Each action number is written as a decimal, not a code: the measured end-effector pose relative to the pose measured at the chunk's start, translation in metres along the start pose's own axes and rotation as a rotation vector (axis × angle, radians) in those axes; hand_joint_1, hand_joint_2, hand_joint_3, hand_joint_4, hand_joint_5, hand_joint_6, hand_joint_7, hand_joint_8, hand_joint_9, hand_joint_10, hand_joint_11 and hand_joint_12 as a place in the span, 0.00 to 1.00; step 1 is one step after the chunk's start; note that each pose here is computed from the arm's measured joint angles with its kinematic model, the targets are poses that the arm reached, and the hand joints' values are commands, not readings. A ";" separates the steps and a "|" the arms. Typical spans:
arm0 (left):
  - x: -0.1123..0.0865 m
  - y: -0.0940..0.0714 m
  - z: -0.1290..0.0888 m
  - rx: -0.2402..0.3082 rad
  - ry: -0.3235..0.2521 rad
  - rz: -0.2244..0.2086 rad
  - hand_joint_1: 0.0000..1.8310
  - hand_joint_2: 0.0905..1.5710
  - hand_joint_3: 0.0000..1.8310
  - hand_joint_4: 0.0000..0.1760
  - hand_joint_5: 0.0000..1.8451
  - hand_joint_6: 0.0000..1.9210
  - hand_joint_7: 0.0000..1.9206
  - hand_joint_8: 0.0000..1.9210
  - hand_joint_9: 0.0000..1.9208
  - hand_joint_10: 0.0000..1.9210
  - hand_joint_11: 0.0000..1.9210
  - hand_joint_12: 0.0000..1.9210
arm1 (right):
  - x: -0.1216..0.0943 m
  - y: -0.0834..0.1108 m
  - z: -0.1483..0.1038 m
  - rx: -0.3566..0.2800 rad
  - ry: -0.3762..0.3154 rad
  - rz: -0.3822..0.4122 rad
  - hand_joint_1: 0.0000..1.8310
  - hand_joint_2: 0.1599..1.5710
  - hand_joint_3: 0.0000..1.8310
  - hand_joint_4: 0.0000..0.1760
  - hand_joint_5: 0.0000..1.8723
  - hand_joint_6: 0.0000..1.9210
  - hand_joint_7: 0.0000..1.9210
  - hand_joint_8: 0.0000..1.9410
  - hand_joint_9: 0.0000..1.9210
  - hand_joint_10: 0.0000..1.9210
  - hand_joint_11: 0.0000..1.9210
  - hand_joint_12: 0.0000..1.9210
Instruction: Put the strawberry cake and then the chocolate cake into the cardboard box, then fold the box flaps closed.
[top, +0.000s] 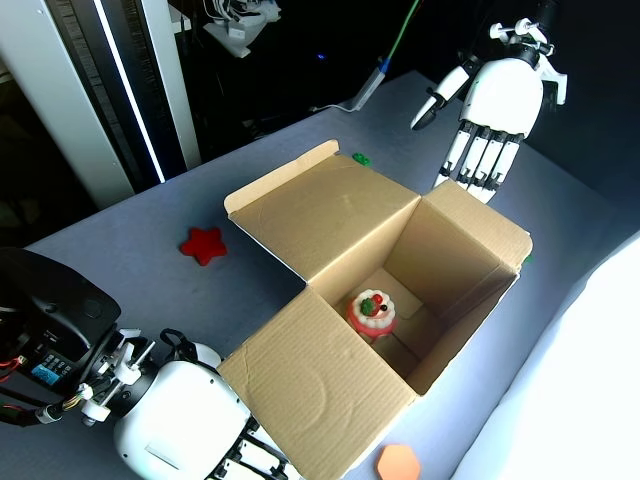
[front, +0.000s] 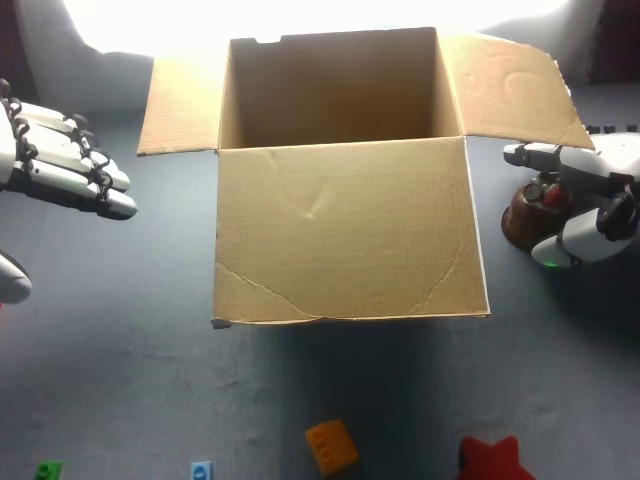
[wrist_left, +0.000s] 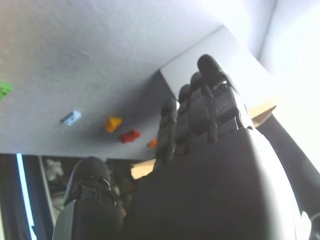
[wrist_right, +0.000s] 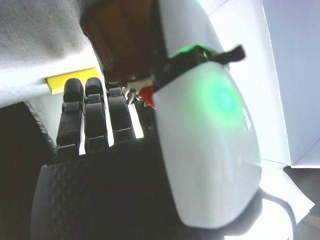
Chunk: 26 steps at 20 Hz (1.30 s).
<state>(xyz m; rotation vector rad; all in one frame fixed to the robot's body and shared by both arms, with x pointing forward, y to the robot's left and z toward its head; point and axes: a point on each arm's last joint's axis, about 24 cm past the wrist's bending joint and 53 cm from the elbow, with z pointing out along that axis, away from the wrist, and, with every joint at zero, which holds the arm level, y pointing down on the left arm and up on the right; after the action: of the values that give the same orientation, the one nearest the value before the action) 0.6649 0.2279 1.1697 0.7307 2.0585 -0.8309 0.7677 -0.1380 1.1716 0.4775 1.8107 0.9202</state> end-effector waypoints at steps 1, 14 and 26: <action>0.004 0.001 0.001 -0.002 0.007 0.000 0.01 0.74 0.00 0.29 0.06 0.00 0.06 0.00 0.08 0.01 0.00 0.41 | 0.000 0.000 0.000 -0.001 0.000 0.000 0.59 0.62 0.00 0.03 0.08 0.01 0.10 0.01 0.08 0.02 0.00 0.28; 0.001 -0.011 0.008 0.025 -0.013 -0.017 0.03 0.73 0.00 0.29 0.07 0.00 0.07 0.00 0.09 0.01 0.00 0.43 | -0.010 0.008 -0.001 -0.015 -0.022 0.005 0.66 0.73 0.00 0.00 0.44 0.55 0.44 0.73 0.31 0.82 0.19 1.00; 0.002 -0.019 0.010 0.038 -0.015 -0.017 0.03 0.72 0.00 0.32 0.07 0.00 0.07 0.00 0.10 0.00 0.00 0.41 | -0.079 -0.007 -0.084 0.004 -0.133 0.014 0.67 0.73 0.00 0.00 0.44 0.54 0.46 0.70 0.31 0.80 0.19 1.00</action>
<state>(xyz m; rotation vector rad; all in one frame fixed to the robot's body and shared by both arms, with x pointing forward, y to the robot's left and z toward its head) 0.6544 0.2090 1.1691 0.7265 2.0433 -0.8847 0.7256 -0.2274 1.2315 0.5421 1.6911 0.8742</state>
